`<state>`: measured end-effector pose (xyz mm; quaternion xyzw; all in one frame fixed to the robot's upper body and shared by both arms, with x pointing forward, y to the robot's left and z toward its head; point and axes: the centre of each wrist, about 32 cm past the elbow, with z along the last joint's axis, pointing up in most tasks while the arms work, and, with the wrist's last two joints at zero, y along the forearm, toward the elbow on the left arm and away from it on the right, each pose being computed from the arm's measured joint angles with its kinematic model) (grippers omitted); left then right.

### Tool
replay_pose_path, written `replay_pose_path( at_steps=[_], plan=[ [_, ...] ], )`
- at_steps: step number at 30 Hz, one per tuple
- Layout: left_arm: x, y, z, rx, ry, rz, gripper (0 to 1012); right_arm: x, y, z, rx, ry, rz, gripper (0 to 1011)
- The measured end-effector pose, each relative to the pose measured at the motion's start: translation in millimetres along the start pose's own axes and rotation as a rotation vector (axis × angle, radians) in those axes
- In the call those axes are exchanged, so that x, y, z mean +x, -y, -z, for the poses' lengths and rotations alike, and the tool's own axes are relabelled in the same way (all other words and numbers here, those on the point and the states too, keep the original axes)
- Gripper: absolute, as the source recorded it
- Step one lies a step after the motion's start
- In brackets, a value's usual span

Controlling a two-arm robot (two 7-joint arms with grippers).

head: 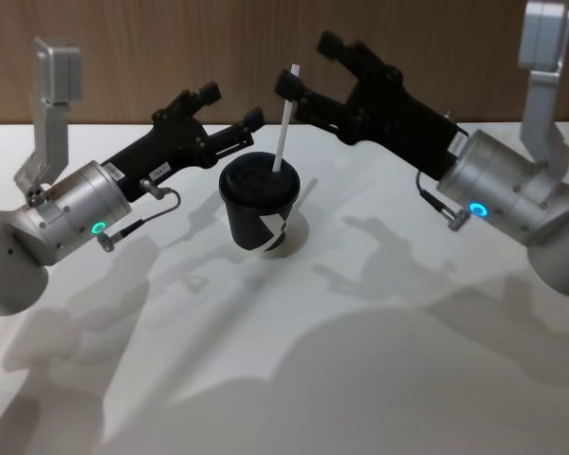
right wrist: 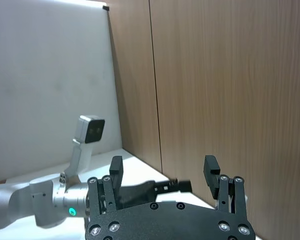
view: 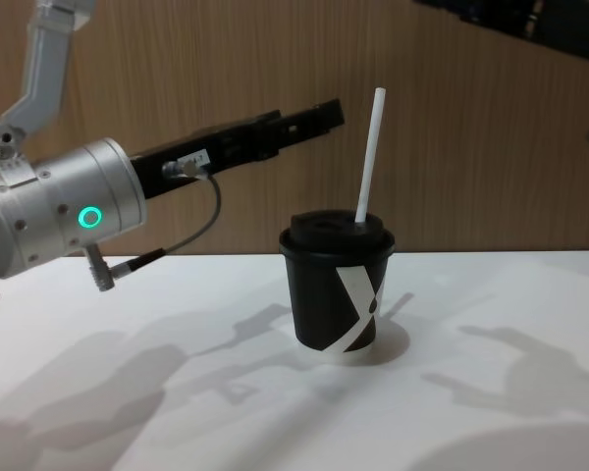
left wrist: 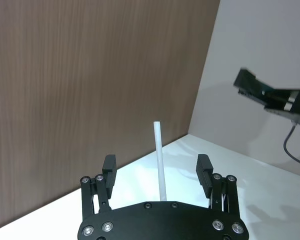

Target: Pick up the straw with one hand, pass it to the other hand, and insert it into the cup.

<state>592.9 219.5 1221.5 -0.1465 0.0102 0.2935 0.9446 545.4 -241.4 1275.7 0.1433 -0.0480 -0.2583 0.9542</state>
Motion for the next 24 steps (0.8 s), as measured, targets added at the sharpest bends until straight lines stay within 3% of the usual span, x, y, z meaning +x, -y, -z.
replay_pose_path(
  at_steps=[11, 24],
  plan=[
    [-2.0, -14.2, -1.0, -0.038, 0.018, -0.014, 1003, -12.7, 25.2, -5.5, -0.06, -0.024, 0.022, 1001],
    [-3.0, -20.4, -1.3, -0.054, 0.027, -0.019, 1003, -18.9, 35.2, -8.3, -0.087, -0.035, 0.029, 1001]
  ],
)
